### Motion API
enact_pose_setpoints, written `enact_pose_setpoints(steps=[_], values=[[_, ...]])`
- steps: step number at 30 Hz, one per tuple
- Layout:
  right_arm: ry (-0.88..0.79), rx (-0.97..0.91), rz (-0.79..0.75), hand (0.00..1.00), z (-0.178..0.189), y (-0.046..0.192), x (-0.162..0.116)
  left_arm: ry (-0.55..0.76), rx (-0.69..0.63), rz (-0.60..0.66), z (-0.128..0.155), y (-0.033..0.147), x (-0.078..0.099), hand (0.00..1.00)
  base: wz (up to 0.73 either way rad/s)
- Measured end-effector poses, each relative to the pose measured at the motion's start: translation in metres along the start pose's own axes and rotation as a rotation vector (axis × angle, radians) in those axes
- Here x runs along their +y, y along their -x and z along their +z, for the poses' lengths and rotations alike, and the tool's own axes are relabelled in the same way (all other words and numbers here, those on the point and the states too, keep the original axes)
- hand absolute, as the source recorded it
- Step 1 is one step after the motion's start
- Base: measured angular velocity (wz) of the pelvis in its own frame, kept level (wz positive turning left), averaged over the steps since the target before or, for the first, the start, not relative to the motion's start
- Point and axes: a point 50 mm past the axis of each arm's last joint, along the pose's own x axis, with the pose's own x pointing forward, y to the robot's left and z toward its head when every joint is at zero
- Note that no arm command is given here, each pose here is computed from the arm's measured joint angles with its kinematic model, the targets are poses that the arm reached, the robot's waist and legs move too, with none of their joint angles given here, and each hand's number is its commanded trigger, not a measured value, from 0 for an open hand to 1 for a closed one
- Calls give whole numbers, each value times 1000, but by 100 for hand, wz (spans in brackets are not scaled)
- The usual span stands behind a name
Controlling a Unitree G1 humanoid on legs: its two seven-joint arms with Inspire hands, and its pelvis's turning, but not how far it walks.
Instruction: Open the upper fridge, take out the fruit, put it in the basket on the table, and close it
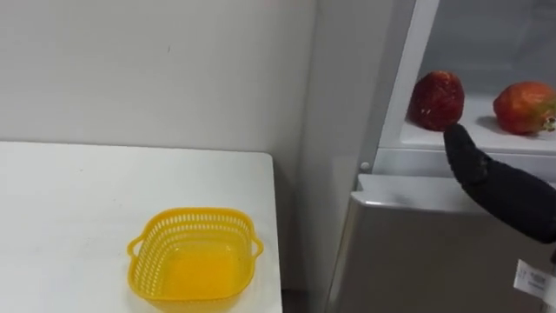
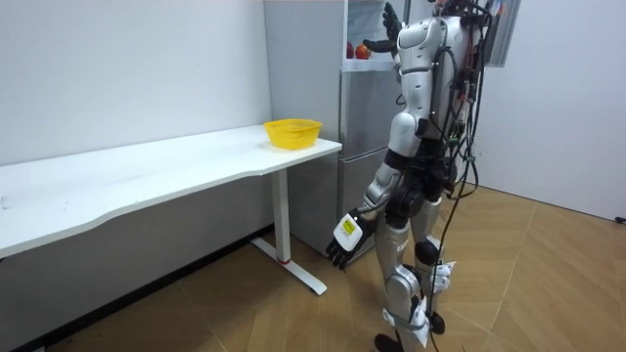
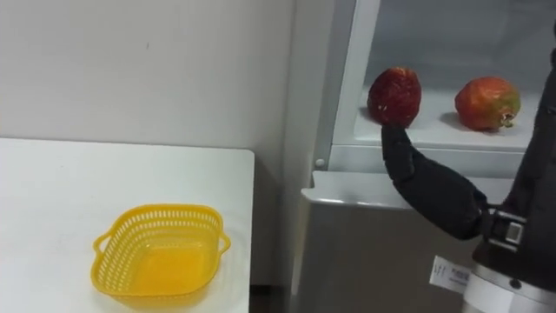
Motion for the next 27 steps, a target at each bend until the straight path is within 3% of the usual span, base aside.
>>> enact_pose_setpoints(steps=[8, 18, 27], values=[[38, 51, 13, 0, -15, -2, 0, -2, 10, -23, -1, 0, 1, 0, 7], [135, 114, 71, 0, -41, -12, 3, -118, 31, -24, -3, 0, 4, 0, 0], [126, 160, 90, 0, -47, -24, 7, -131, 37, -14, -6, 3, 5, 0, 3]])
